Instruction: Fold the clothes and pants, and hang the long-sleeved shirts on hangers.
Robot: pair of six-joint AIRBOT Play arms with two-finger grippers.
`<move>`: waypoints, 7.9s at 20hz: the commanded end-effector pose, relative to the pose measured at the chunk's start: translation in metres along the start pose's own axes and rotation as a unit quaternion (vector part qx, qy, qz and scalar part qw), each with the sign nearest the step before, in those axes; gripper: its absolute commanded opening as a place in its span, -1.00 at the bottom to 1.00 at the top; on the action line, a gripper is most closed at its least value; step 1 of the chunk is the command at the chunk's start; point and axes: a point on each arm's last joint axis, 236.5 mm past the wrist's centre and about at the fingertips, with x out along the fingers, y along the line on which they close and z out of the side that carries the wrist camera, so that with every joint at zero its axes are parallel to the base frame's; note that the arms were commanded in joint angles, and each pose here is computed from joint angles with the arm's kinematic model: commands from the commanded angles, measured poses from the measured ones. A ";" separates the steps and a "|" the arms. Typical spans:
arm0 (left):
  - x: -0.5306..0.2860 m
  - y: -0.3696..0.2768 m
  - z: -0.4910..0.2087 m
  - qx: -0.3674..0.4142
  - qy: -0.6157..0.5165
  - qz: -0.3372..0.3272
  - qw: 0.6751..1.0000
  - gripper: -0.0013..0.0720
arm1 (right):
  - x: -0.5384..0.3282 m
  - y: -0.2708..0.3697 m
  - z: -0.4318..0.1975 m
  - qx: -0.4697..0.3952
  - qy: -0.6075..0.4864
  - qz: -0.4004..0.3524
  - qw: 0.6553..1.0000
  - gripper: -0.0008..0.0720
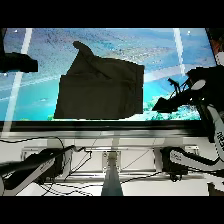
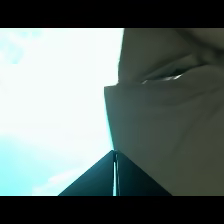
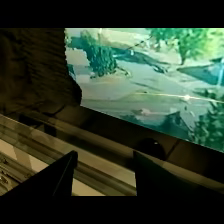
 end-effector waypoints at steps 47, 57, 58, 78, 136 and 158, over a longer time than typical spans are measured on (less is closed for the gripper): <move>-0.119 0.048 0.071 -0.170 -0.399 -0.068 0.899 -0.95 | -0.193 0.292 0.043 -0.371 -0.338 0.158 0.850 -0.92; -0.403 0.008 0.036 -0.040 -0.657 0.236 0.715 -0.95 | -0.340 0.401 -0.142 -0.521 -0.496 0.201 0.665 -0.92; -0.392 0.010 0.039 -0.038 -0.645 0.227 0.728 -0.95 | -0.340 0.400 -0.142 -0.516 -0.494 0.204 0.669 -0.92; 0.055 -0.040 0.037 -0.125 -0.166 -0.161 0.965 -0.96 | -0.137 0.201 0.231 -0.191 -0.378 0.079 0.902 -0.92; 0.120 -0.150 -0.051 -0.073 -0.074 -0.157 0.982 0.90 | 0.077 0.202 0.139 -0.268 -0.002 0.030 0.963 -0.92; -0.129 -0.081 0.057 -0.074 -0.398 -0.094 0.909 0.91 | -0.488 -0.061 -0.071 0.432 -0.618 -0.141 0.642 -0.07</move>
